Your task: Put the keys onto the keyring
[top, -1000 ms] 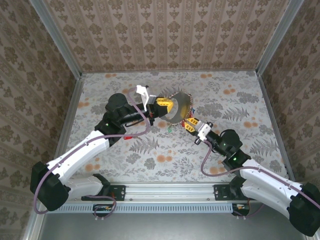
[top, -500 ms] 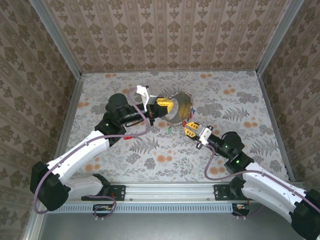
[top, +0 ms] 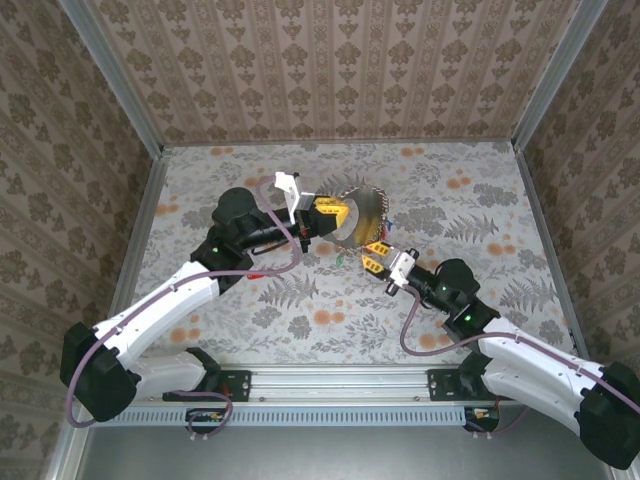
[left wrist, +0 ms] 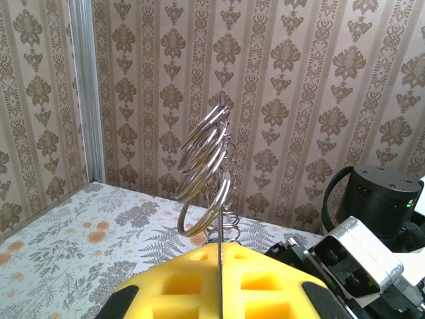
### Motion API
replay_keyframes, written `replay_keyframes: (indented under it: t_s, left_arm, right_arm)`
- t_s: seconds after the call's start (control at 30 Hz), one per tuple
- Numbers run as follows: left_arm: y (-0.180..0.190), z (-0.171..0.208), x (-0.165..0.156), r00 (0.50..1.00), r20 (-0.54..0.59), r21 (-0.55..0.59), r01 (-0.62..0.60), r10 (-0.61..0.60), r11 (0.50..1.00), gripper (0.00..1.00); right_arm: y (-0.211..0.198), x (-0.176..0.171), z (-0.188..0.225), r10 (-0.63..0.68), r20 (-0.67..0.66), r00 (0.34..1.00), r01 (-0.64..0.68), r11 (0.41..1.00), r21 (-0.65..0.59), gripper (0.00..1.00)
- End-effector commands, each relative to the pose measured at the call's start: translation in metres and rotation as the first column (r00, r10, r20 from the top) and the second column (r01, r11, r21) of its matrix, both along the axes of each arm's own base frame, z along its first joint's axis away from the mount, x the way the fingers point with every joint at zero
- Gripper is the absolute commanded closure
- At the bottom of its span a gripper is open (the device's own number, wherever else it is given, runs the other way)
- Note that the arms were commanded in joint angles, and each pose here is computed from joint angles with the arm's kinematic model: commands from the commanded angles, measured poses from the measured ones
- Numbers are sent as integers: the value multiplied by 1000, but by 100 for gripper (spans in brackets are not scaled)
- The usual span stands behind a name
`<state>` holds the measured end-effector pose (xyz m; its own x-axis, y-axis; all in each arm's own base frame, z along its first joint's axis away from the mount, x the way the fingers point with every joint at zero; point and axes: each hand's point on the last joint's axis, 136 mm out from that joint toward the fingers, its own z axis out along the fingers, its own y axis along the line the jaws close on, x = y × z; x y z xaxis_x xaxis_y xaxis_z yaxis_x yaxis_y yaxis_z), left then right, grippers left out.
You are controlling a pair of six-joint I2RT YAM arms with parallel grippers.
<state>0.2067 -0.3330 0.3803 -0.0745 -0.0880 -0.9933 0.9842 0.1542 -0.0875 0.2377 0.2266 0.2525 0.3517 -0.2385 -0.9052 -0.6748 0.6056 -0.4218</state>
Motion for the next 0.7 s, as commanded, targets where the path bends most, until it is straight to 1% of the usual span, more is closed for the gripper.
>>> replay_keyframes:
  t_s: [0.0, 0.23, 0.47, 0.67]
  left_arm:
    - [7, 39, -12, 994, 107, -86, 8, 2, 996, 100]
    - [7, 39, -11, 994, 109, -86, 5, 5, 996, 100]
    - [8, 39, -11, 994, 108, -85, 3, 7, 996, 100]
    - [8, 39, -13, 994, 108, -85, 6, 3, 996, 100]
  right_arm:
    - [-7, 4, 9, -55, 53, 997, 55, 998, 10, 76]
    - [-11, 3, 7, -68, 53, 996, 68, 998, 14, 76]
    - [-9, -3, 2, -37, 51, 998, 37, 999, 1, 73]
    - [-12, -4, 1, -48, 52, 998, 48, 999, 2, 74]
